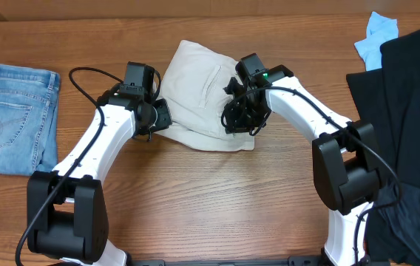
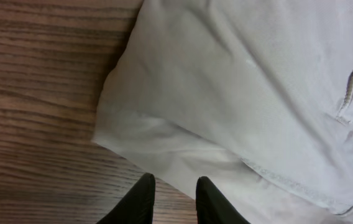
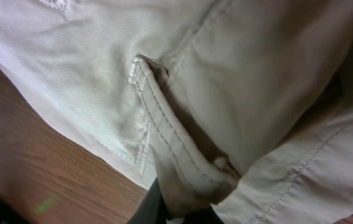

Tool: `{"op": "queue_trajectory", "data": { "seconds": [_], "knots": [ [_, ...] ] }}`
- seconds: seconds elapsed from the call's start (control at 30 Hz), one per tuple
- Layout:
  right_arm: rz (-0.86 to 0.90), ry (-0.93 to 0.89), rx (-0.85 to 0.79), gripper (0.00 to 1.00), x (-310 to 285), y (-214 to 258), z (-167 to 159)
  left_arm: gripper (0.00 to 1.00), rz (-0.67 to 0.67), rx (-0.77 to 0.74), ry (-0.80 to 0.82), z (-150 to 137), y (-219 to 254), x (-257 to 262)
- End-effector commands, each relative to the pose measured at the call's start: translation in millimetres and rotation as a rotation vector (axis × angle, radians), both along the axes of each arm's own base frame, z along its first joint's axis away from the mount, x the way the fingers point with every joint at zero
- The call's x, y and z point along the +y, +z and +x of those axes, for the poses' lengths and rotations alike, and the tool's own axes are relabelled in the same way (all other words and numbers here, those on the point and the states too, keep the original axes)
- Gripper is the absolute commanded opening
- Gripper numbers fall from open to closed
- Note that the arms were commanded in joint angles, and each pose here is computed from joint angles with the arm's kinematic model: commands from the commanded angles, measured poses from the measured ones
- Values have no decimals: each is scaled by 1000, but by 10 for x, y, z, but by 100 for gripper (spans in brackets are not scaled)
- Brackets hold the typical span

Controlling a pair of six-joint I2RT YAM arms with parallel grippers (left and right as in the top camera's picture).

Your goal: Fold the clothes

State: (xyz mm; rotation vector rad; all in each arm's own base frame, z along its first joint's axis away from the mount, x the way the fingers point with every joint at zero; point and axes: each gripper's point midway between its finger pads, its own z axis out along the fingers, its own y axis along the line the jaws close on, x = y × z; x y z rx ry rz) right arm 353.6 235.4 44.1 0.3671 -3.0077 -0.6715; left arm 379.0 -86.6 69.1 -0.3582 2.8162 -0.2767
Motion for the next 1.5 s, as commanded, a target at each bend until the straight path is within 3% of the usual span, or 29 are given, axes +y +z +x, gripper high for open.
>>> {"op": "queue_trajectory", "data": {
  "seconds": [0.0,0.13,0.37,0.53,0.7,0.97,1.47],
  "knots": [
    [42,3,-54,4,51,262,79,21,-5,-9,-26,-46,-12,-55],
    [40,3,-51,4,48,261,72,10,-4,-3,-53,-109,-87,-148],
    [33,3,-35,5,31,263,33,8,12,-19,-80,-175,-258,-227],
    [40,3,-48,6,33,327,37,12,22,-38,-74,-163,-319,-202],
    [52,3,-77,6,33,474,35,14,-2,-126,-75,23,-402,-261],
    [56,4,-67,7,-17,696,-108,13,14,-29,-77,-35,-942,-254],
    [74,7,-74,8,-47,923,-227,22,-86,-68,-113,22,-775,-437]
  ]
}}
